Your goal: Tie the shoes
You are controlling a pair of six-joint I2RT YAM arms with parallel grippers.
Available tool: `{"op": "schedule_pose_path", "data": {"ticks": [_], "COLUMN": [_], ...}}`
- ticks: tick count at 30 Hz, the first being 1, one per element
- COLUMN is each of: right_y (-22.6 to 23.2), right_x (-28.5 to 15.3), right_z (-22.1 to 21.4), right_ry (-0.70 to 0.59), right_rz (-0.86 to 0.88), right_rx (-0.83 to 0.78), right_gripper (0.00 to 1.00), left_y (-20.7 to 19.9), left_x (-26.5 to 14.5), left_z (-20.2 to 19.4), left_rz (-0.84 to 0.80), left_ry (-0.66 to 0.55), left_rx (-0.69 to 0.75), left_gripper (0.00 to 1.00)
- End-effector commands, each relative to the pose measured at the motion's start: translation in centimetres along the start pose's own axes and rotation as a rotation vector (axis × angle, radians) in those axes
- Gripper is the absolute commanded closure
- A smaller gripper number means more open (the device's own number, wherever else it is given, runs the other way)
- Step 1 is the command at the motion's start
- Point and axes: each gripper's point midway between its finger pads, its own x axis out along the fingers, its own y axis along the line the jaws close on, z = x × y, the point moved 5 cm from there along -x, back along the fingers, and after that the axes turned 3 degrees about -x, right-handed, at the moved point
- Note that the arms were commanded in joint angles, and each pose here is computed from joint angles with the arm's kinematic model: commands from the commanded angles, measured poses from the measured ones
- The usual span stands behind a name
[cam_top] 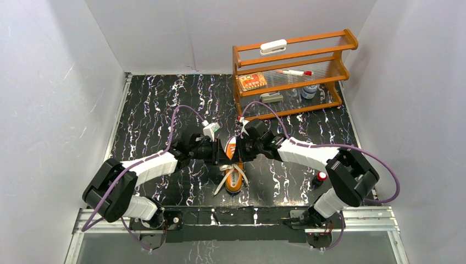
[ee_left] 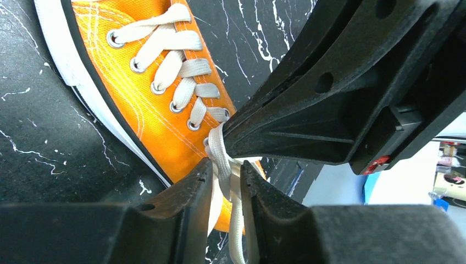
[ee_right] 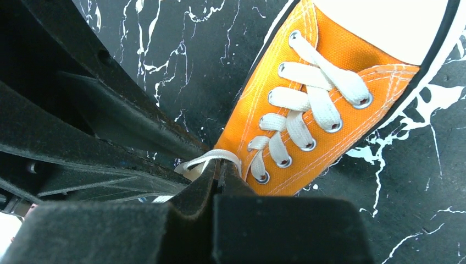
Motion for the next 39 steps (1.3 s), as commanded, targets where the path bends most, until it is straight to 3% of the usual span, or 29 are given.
{"op": "schedule_pose_path", "data": {"ticks": [1, 20, 23, 27, 31, 35, 39], "right_y": [0.6, 0.8, 1.0, 1.3, 1.5, 2.0, 2.6], "right_x": [0.1, 0.2, 0.0, -0.2, -0.6, -1.4, -3.5], "right_z": [0.8, 0.5, 0.6, 0.7, 0.8, 0.8, 1.2], "right_ry": [-0.034, -0.016, -0.02, -0.024, -0.02, -0.006, 0.009], "right_rz": [0.046, 0.068, 0.07, 0.08, 0.088, 0.108, 0.096], "right_rx": [-0.001, 0.006, 0.003, -0.008, -0.02, -0.048, -0.14], "right_gripper": [1.0, 1.0, 1.0, 1.0, 1.0, 1.0, 0.72], "left_y": [-0.6, -0.8, -0.1, 0.6, 0.9, 1.0, 0.8], "left_x": [-0.1, 0.7, 1.0, 1.2, 1.1, 1.0, 0.9], "left_z": [0.7, 0.9, 0.6, 0.4, 0.9, 1.1, 1.4], "left_rz": [0.013, -0.029, 0.011, 0.061, 0.093, 0.116, 0.123], "left_ry": [-0.01, 0.0, 0.035, 0.056, 0.041, 0.046, 0.031], "left_rx": [0.046, 0.044, 0.044, 0.055, 0.093, 0.139, 0.191], "left_gripper": [0.74, 0.61, 0.67, 0.86, 0.97, 1.0, 1.0]}}
